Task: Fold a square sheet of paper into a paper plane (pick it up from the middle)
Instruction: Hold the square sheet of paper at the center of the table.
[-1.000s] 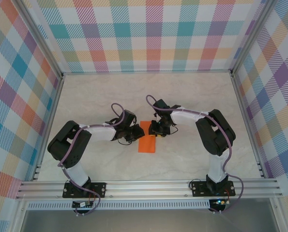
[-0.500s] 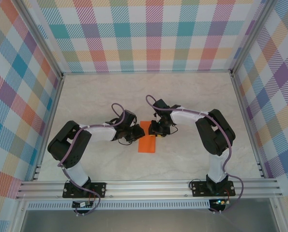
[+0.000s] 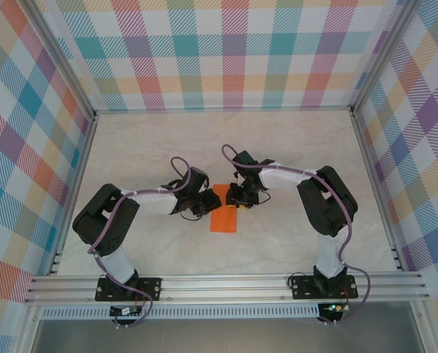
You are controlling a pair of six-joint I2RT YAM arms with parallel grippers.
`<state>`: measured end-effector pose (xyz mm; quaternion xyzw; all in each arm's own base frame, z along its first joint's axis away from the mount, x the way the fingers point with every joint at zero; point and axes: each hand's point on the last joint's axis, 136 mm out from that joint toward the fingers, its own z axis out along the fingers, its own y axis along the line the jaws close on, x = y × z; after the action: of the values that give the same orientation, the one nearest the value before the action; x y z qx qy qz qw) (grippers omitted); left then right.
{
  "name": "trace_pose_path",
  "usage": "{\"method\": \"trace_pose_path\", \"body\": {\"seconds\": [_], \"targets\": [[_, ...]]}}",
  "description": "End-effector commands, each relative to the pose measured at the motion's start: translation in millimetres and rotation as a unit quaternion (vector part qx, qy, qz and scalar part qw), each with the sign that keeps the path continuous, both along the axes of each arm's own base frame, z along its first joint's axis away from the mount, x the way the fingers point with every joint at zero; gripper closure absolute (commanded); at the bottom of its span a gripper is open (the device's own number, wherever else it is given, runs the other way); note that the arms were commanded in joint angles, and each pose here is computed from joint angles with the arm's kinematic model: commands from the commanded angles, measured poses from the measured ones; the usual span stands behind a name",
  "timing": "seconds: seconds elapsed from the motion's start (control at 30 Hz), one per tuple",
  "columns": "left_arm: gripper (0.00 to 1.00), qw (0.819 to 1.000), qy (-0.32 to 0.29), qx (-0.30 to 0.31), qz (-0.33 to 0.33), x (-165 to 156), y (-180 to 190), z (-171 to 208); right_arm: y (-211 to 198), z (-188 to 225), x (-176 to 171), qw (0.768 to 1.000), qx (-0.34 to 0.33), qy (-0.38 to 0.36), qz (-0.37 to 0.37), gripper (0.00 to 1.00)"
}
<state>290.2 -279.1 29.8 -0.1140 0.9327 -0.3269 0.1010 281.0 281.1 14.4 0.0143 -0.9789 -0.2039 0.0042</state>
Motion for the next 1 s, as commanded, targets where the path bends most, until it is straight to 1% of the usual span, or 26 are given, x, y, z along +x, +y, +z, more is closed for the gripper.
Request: {"method": "trace_pose_path", "body": {"seconds": [0.0,0.23,0.43,0.53,0.77,0.87,0.97], "targets": [[0.84,1.0,-0.012,-0.012,-0.014,4.7,-10.8,7.0,-31.5,-57.5,-19.8,0.995,-0.089,0.04,-0.002,0.64],[0.84,1.0,0.01,0.021,-0.011,-2.0,-1.5,-11.1,-30.0,-55.3,-18.2,0.996,-0.085,0.037,-0.003,0.63],[0.86,0.998,0.029,0.052,-0.011,-10.2,7.8,-25.7,-23.5,-42.4,-13.5,0.998,-0.066,0.025,-0.006,0.63],[0.87,0.997,0.036,0.066,-0.011,-13.8,12.4,-32.5,-17.5,-24.9,-7.2,0.999,-0.047,0.006,-0.01,0.62],[0.88,0.995,0.046,0.085,-0.013,-20.6,18.9,-41.3,-8.0,29.6,7.9,0.998,0.001,-0.057,-0.026,0.53],[0.88,0.995,0.045,0.085,-0.013,-21.0,18.8,-42.1,-13.4,45.5,9.3,0.996,0.003,-0.08,-0.038,0.52],[0.89,0.995,0.045,0.084,-0.014,-21.3,18.3,-42.4,-12.8,55.4,7.9,0.994,0.022,-0.096,-0.039,0.58]]}}
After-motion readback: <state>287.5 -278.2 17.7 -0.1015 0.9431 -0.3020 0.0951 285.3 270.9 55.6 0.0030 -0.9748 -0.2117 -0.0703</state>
